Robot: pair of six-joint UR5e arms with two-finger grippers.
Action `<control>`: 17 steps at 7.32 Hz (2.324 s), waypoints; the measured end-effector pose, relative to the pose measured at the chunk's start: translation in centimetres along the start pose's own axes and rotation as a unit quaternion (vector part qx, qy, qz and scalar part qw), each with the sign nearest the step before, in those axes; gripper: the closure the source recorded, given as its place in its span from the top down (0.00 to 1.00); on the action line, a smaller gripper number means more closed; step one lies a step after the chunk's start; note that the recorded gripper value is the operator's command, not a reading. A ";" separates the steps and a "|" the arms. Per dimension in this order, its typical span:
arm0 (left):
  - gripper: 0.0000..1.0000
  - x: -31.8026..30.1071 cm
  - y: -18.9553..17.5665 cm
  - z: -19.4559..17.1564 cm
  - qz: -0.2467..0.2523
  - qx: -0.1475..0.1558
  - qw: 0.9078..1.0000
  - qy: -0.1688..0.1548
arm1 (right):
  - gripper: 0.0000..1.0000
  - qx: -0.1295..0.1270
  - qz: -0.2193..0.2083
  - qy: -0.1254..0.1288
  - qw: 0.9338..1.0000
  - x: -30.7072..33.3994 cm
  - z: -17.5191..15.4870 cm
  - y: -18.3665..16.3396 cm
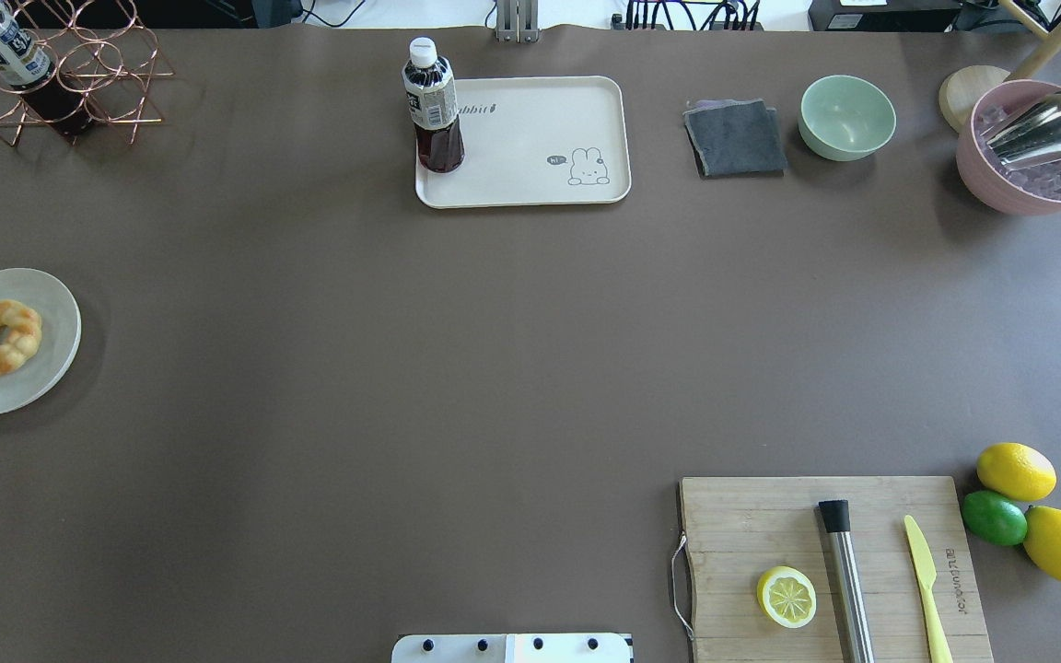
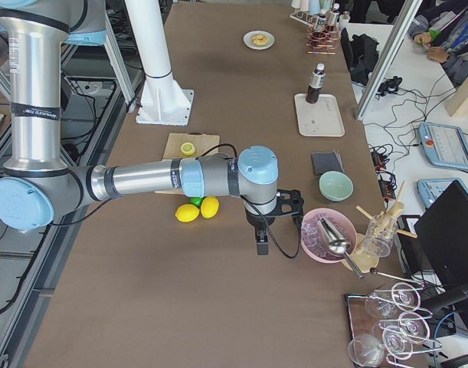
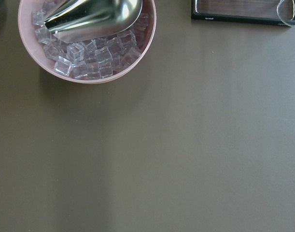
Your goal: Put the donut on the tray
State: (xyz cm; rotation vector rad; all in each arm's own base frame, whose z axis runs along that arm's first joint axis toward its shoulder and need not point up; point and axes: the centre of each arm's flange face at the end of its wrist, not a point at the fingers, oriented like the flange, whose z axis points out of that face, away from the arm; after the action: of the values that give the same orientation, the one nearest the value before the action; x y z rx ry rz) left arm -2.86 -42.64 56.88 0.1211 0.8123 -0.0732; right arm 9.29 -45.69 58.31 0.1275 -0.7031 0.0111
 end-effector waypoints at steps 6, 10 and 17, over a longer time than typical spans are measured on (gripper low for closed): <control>0.97 -0.2 -2.2 6.1 0.018 -0.036 0.999 0.002 | 1.00 -0.018 -0.017 -0.033 0.999 -4.2 1.7 -0.9; 0.96 -1.9 -1.9 12.2 0.045 -0.045 0.998 0.012 | 1.00 -0.029 -0.040 -0.044 0.998 -7.5 2.6 -1.0; 0.88 -1.8 -3.1 18.7 0.055 -0.053 0.997 0.022 | 1.00 -0.033 -0.039 -0.050 0.997 -7.7 2.8 -0.6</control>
State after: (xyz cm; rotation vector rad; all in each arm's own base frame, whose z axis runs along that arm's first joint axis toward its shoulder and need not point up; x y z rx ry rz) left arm 9.00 -48.24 70.68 0.0672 0.8504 0.0774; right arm 1.66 -46.38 55.40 0.0930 -0.7968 -0.0934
